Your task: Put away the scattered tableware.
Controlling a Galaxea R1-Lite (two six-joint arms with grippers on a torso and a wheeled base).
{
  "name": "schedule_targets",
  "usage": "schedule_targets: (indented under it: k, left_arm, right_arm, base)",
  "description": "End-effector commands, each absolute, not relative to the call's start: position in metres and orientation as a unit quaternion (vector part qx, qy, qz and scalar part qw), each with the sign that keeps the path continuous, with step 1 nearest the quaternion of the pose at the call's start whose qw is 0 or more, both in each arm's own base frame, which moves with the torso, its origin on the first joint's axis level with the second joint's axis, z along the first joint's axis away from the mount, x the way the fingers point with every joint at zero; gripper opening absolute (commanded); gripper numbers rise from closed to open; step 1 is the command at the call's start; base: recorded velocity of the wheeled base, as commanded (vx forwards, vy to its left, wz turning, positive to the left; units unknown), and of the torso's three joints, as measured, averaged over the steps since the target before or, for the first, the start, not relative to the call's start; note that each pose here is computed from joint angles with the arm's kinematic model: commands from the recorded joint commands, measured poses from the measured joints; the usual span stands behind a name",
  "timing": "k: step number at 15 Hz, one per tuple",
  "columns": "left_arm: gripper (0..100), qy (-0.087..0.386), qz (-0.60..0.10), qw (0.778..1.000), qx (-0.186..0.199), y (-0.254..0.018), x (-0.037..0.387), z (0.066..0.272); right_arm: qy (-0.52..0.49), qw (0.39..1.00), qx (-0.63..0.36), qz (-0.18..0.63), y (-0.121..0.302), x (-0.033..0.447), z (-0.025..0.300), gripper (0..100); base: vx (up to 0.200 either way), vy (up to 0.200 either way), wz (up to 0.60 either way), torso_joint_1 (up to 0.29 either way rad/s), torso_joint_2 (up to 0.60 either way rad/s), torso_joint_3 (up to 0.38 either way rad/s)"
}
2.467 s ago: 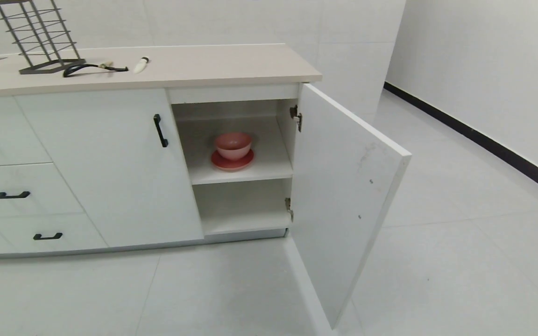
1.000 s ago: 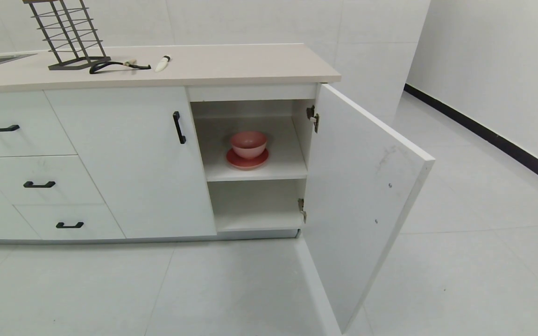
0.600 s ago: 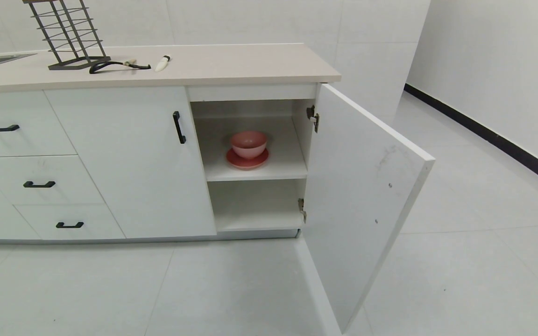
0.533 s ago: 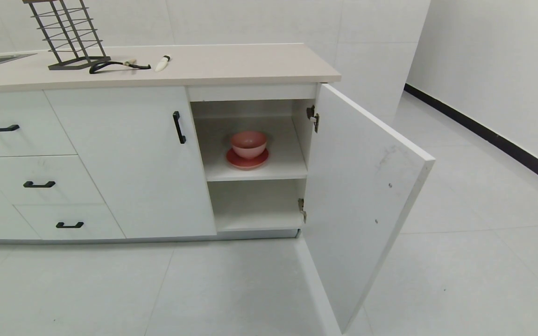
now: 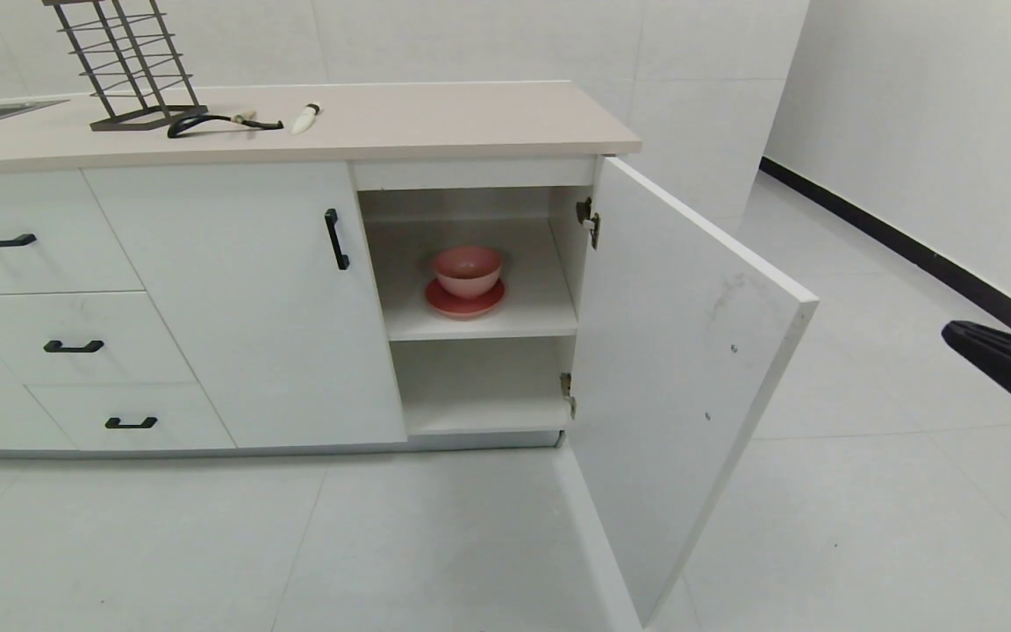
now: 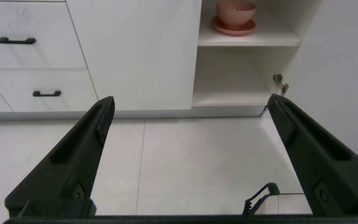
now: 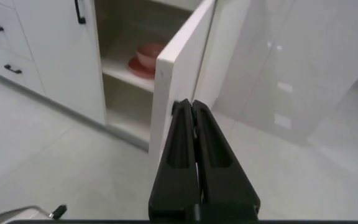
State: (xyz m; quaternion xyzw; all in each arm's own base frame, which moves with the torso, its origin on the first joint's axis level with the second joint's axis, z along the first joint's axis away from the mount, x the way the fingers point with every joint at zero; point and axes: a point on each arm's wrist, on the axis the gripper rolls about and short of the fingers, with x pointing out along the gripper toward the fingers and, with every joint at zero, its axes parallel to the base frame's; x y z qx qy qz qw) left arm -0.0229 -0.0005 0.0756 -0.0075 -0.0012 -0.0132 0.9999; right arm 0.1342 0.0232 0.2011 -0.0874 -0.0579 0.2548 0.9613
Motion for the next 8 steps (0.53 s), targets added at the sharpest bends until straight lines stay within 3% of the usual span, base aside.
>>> schedule_targets:
  k: [1,4,8]
  left_arm:
    - [100,-0.001,-0.013,1.0,-0.008,-0.001,-0.023,0.076]
    - [100,-0.001,-0.013,1.0,-0.008,-0.001,-0.023,0.076]
    - [100,-0.001,-0.013,1.0,-0.008,-0.001,-0.023,0.076]
  right_arm:
    - [-0.017,0.95,-0.085,0.301,0.035,0.163,0.168,0]
    - [-0.001,0.946,-0.087,0.313,0.038,0.184,0.137,0]
    - [0.0,0.944,-0.09,0.317,0.043,0.204,0.136,0]
  base:
    - [0.0,0.0,0.0,0.0,0.0,0.0]
    - [0.0,0.0,0.0,0.0,0.0,0.0]
    - [0.0,0.0,0.0,0.0,0.0,0.0]
